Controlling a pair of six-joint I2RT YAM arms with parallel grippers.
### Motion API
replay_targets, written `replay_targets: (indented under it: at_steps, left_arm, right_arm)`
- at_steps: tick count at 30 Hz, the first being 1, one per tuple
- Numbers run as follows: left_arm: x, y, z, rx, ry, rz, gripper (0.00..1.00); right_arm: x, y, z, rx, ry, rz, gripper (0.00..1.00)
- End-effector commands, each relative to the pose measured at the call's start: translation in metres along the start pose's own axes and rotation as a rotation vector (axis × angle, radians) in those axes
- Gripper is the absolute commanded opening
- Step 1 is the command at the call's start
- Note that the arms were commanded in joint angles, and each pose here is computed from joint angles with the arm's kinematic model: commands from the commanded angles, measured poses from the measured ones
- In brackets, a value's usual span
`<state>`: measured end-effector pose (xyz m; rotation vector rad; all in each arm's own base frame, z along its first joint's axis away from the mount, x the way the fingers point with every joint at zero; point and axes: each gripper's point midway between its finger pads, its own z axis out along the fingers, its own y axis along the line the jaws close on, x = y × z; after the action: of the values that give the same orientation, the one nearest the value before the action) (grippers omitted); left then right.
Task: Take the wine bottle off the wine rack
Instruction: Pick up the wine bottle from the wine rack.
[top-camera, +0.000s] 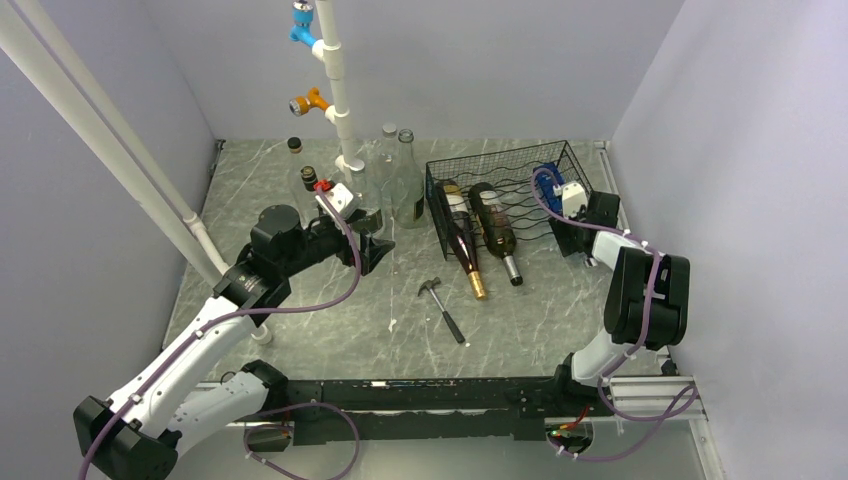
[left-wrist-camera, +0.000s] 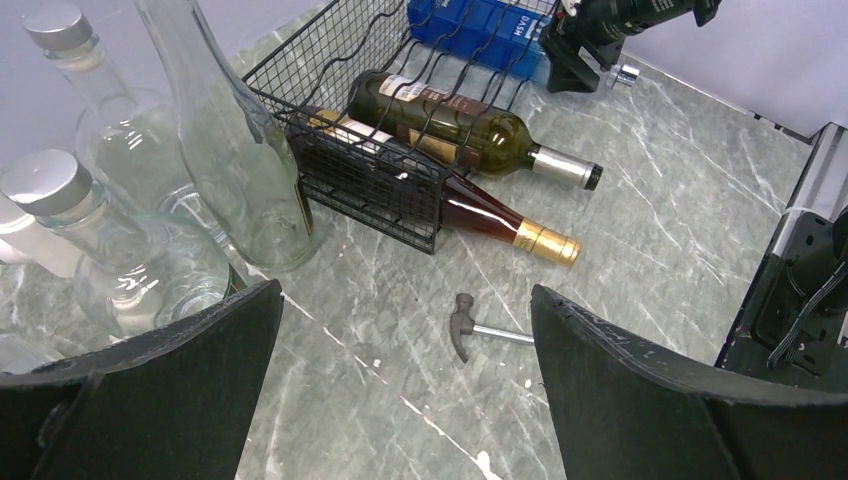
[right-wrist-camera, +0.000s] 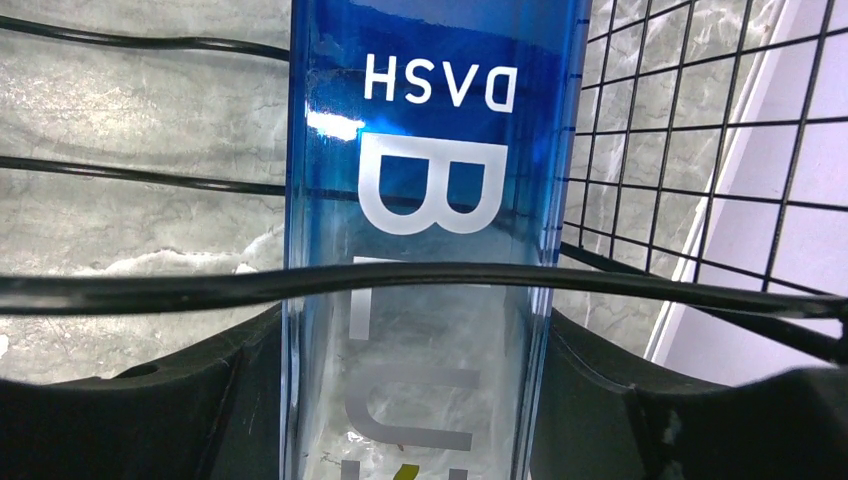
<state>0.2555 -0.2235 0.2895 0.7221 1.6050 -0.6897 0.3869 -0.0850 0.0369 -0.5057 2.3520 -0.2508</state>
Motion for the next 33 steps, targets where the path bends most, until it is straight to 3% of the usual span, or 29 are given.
replay_targets:
  at_steps: [1, 9, 14, 25, 33]
  left_arm:
    - [-0.012, -0.002, -0.004, -0.002, -0.037, 0.020, 0.99]
    - [-0.012, -0.001, -0.005, -0.007, -0.039, 0.021, 1.00]
    - [-0.012, 0.000, -0.005, -0.010, -0.039, 0.021, 1.00]
    - [-0.012, -0.001, -0.005, -0.007, -0.040, 0.021, 1.00]
    - [-0.014, -0.001, -0.007, -0.010, -0.047, 0.024, 0.99]
  right_arm:
    - [-0.006, 0.004, -0.011, -0.014, -0.026, -0.021, 0.40]
    - [-0.011, 0.006, -0.029, -0.012, -0.049, 0.012, 0.18]
    - [-0.009, 0.010, -0.041, -0.012, -0.055, 0.024, 0.09]
    - [-0.003, 0.012, -0.074, -0.006, -0.071, 0.025, 0.01]
    - [0.005, 0.010, -0.097, -0.014, -0.056, -0.001, 0.00]
